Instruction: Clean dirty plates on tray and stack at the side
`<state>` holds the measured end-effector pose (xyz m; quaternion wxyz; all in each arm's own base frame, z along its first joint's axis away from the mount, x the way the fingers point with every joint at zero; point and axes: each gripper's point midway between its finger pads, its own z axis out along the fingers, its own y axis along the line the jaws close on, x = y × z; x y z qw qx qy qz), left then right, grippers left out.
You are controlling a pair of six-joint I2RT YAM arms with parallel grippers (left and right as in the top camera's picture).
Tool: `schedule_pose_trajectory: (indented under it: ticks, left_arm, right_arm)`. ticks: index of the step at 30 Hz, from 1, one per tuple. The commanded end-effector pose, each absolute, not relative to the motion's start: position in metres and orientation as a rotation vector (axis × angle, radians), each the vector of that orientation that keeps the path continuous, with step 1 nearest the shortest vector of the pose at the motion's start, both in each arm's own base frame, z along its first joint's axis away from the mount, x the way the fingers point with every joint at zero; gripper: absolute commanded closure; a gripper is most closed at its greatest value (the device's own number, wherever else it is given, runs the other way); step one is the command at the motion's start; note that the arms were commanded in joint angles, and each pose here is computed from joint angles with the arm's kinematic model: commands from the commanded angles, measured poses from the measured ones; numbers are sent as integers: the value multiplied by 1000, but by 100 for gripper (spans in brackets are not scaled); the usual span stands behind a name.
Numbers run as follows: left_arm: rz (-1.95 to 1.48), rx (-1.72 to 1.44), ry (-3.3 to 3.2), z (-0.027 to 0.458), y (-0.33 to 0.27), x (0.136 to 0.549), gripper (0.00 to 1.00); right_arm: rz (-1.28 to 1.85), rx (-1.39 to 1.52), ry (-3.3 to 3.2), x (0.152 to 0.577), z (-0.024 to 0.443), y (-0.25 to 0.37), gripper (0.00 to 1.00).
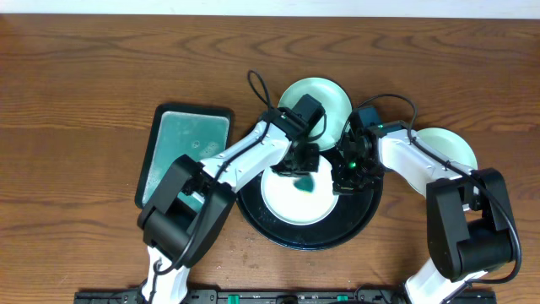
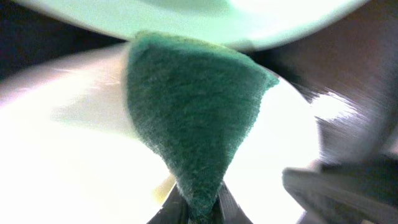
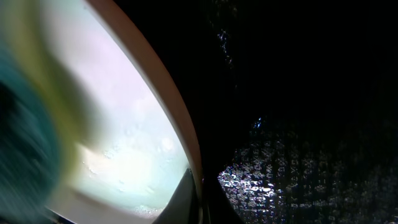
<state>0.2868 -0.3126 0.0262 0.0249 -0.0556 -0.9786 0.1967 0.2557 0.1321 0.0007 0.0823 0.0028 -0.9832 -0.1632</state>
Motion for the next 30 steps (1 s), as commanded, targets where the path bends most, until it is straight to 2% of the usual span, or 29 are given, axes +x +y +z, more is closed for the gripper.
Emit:
schedule_pose_trajectory:
  ticks: [1,6,12,15,20,25,30]
  left_arm:
    - [871,-249,-2739,31,-351,244,93]
    - [708,-274,-2816,16,-332,246,93]
    - [-224,-119,-3119,-7,-216,282,93]
    - [-491,-131,-3164,1,-185,295,93]
    - [-499,-82,-3168,23,-175,301,93]
    - [-268,11,-3233,82,-182,300,93]
    - [-303,208,-3365,148,-128,308,93]
  right_arm:
    - [-346,-4,-2958,256,-10,114,99]
    - [-345,-4,-2957,256,-10,114,99]
    - [-346,-4,-2957,256,-10,114,99]
    - [-346,-4,-2957,256,-10,114,99]
    - [-346,-4,-2957,256,-10,114,99]
    - [-345,-5,-2957,256,-10,114,99]
    - [-345,-5,-2957,256,-10,114,99]
